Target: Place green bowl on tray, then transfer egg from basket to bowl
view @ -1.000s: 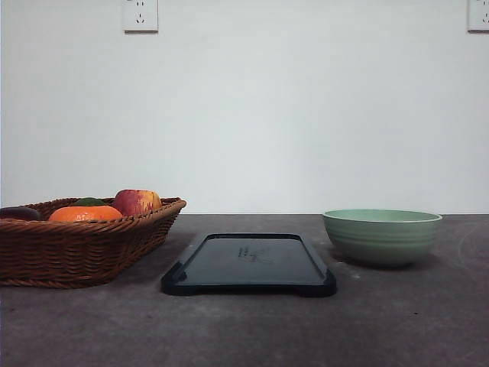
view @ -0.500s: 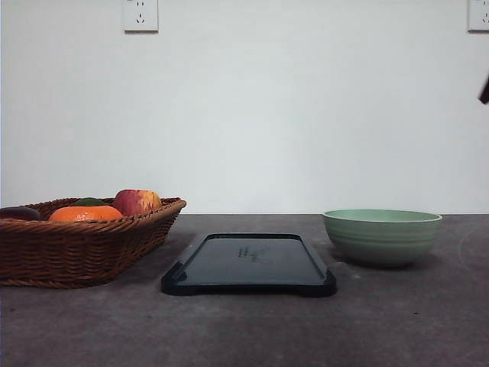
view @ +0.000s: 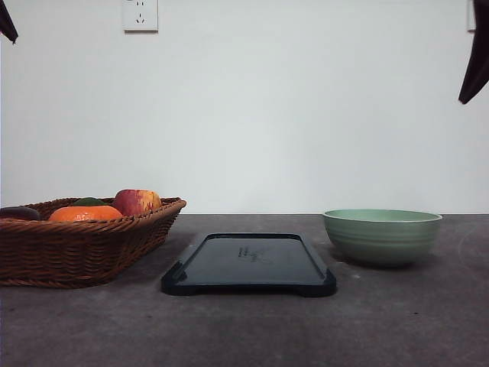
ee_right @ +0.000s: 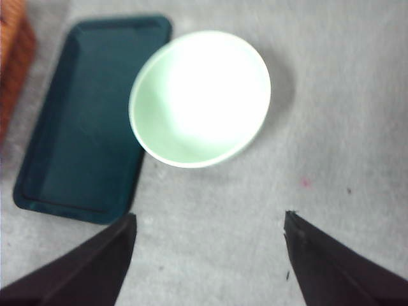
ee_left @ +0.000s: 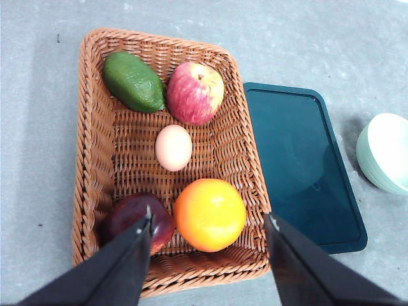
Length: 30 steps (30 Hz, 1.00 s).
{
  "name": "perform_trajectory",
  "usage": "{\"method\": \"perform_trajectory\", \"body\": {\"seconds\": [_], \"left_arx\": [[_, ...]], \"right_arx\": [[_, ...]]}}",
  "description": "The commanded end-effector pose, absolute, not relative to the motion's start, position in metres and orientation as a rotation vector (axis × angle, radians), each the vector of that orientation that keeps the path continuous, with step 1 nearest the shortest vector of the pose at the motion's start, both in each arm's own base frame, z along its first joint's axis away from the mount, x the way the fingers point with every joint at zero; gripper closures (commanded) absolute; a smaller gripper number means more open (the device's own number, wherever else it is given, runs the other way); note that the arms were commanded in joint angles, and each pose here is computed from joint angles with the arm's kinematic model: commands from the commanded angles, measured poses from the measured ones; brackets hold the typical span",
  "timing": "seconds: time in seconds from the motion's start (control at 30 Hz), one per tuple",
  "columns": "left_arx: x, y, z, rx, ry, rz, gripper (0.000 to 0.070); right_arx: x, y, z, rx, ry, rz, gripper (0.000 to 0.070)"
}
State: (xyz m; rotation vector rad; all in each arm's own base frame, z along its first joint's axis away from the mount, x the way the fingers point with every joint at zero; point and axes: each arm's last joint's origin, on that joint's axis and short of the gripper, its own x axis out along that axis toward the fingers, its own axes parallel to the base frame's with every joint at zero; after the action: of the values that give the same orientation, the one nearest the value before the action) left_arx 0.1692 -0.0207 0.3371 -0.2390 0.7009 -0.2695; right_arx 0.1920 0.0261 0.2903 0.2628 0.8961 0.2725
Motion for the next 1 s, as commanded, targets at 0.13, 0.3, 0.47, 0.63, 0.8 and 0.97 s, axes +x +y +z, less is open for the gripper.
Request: {"method": "perform_trajectory", "body": {"seconds": [0.13,0.3,0.47,0.63,0.8,0.97], "left_arx": [[0.171,-0.021,0.344,-0.233,0.672,-0.282,0.035],[0.171,-0.021,0.344,-0.233,0.672,-0.282,0.035],[0.171,-0.021,0.344,-0.231,0.67,-0.282,0.035],[0.172,-0.021,0.345,-0.229,0.655,-0.282,0.035],[0.173,-0.021,0.348,-0.227,0.624,-0.285,0.035],[0.173,-0.021,0.348,-0.226,0.62,-0.286,0.035]], "right_arx": [[0.233,0.03,0.294,0.254,0.988,0.259,0.0248],[0.269,0.034,0.286,0.235,1.044,0.262,0.0249],[0.303,0.037,0.277,0.212,1.091,0.269,0.025],[0.334,0.039,0.269,0.198,1.139,0.25,0.025],[0.354,0.04,0.257,0.175,1.19,0.218,0.025],[0.361,0.041,0.24,0.162,1.251,0.221,0.0312]]}}
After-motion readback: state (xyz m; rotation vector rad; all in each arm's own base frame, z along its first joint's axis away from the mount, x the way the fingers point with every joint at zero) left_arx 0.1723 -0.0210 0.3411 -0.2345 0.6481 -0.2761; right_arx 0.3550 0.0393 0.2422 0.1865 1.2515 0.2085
